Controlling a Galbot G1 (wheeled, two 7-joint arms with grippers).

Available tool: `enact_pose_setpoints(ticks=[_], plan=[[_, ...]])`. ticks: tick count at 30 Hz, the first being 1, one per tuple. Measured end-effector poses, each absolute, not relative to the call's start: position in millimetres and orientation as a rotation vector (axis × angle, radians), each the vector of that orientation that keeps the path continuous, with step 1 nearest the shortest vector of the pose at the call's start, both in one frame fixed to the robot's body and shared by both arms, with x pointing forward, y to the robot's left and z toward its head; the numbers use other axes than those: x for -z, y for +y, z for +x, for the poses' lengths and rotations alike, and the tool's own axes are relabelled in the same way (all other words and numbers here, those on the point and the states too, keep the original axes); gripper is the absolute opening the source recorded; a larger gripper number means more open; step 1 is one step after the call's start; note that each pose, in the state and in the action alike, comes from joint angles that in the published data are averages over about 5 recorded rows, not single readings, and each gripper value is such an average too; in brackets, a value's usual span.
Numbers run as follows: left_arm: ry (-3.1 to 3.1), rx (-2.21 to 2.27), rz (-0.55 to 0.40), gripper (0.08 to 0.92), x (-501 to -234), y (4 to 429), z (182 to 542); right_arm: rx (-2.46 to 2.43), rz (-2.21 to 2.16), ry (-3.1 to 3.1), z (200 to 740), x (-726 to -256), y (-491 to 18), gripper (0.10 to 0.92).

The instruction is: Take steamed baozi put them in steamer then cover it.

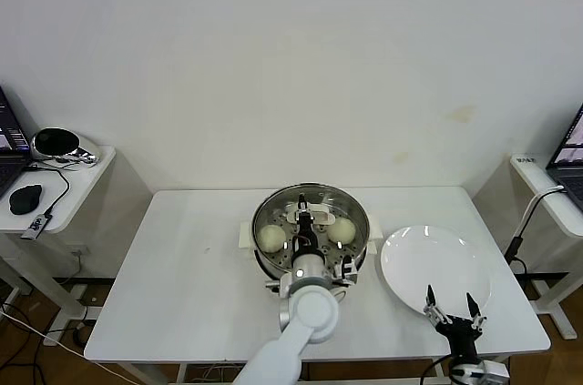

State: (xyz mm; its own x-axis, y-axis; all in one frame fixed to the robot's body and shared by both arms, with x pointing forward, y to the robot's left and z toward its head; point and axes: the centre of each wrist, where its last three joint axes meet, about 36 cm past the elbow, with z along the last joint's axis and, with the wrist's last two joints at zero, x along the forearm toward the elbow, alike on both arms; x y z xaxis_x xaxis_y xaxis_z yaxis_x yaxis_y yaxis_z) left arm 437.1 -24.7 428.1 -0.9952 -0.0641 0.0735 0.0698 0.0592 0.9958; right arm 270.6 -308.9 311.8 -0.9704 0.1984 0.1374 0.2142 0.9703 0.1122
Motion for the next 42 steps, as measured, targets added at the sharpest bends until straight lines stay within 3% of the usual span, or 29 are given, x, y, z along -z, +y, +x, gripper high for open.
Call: enact_pose_setpoints(ticks=[16, 36, 42], plan=[[-2.229, 2.075, -0.020, 0.166, -427, -26, 434, 0.188, -0.312, -2.995, 270, -312, -309, 0.823], [-2.397, 1.966, -0.104, 0.733, -466, -24, 389, 0.170, -0.322, -2.995, 268, -315, -315, 0.823], [-2.417, 1.948, -0.118, 0.819, -469, -17, 375, 0.167, -0.320, -2.998, 268, -316, -316, 0.823]])
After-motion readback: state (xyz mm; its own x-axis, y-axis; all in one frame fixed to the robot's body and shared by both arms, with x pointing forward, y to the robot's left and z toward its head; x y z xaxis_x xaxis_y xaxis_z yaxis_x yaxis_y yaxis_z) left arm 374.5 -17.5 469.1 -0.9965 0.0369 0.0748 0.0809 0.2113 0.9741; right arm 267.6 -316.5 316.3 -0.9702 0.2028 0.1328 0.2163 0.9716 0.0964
